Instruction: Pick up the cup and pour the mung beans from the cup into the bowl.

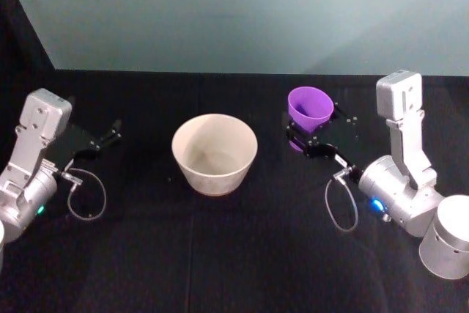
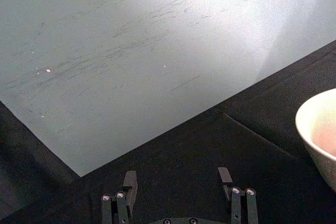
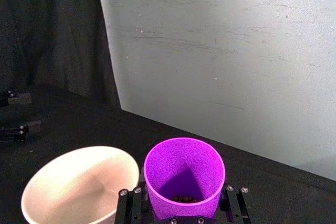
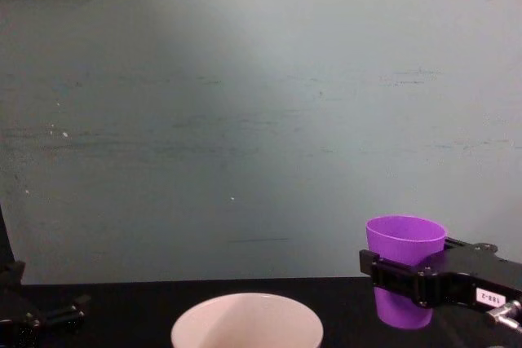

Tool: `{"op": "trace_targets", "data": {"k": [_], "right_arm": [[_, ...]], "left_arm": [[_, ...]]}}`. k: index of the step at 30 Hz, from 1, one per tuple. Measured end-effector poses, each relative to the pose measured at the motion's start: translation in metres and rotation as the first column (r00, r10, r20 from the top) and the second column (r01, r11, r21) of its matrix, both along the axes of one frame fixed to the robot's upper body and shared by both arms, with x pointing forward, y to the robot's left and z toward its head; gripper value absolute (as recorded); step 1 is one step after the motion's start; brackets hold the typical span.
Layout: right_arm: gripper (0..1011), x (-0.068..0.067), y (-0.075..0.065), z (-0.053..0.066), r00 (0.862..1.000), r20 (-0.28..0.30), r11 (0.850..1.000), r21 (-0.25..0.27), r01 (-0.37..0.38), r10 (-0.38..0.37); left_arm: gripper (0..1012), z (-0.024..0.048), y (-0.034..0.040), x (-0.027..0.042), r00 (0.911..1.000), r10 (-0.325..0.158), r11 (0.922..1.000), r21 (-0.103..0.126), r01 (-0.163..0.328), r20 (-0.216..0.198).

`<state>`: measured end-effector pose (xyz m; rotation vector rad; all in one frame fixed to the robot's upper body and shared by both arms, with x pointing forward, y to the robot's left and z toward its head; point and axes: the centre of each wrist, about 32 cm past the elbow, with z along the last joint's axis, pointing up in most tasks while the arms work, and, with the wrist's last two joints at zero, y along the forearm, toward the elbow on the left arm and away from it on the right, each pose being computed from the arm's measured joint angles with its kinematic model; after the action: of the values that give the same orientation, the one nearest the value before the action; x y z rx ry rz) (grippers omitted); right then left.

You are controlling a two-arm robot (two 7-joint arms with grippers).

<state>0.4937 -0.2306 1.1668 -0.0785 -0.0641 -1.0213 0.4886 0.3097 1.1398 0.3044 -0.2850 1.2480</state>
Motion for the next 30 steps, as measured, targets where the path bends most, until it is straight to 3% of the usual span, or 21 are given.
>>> {"op": "trace_targets", "data": {"k": [30], "right_arm": [[718,0.0,0.0,0.0,1.0,0.0,1.0,0.0,0.0,0.0]], "left_arm": [[1000,0.0,0.0,0.0,1.0,0.0,1.0,0.0,0.0,0.0]]}}
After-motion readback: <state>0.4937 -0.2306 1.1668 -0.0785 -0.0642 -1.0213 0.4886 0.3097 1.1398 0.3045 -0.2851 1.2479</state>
